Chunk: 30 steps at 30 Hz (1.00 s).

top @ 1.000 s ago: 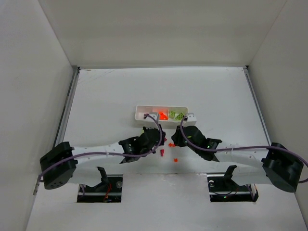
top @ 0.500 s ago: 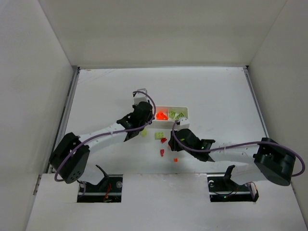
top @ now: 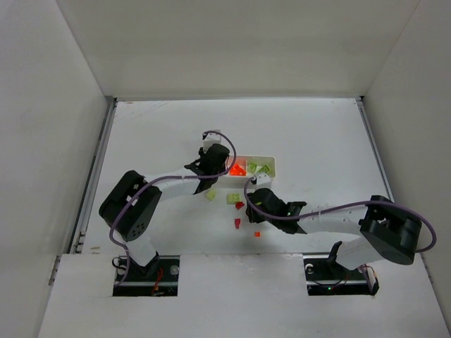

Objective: Sort the legos into containers by color

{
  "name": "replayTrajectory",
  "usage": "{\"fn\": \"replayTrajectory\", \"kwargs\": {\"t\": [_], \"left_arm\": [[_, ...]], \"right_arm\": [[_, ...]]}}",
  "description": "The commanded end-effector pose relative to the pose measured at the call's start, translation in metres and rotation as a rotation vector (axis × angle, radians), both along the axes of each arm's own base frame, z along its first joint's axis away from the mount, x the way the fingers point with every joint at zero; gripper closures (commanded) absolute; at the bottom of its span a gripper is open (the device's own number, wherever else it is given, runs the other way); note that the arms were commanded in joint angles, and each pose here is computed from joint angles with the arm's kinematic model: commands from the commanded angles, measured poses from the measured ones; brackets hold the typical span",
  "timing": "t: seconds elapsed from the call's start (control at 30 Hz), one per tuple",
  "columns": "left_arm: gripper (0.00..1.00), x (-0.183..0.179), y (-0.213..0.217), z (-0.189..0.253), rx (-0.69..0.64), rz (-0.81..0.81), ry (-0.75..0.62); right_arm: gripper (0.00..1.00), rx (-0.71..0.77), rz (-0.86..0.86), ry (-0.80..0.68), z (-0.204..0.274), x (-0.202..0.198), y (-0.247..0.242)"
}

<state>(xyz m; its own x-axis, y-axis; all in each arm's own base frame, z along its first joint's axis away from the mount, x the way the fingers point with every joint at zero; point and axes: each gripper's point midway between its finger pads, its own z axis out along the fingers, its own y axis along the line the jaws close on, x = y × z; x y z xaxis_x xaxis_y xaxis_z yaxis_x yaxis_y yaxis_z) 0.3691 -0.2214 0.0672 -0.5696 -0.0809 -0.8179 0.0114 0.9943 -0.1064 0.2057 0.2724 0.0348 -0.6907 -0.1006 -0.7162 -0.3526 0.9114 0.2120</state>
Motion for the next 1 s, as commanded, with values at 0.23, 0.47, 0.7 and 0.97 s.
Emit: {"fn": "replayTrajectory", "kwargs": {"t": [0.23,0.47,0.7,0.97], "left_arm": [[0.59,0.009,-0.006,0.05,-0.069,-0.004,-0.122],[0.58,-0.034,-0.005,0.07,-0.114,-0.057,-0.163],[0.58,-0.097,0.004,0.057,-0.163,-0.099,-0.136],[0.55,-0.154,-0.015,0.034,-0.242,-0.19,-0.068]], "right_arm": [[0.61,0.006,0.01,-0.032,0.011,0.008,0.013],[0.68,-0.038,0.021,-0.016,-0.002,0.007,0.015],[0.79,0.017,-0.004,-0.056,0.021,0.011,0.014],[0.79,0.149,-0.047,-0.172,0.092,0.05,0.022]]}}
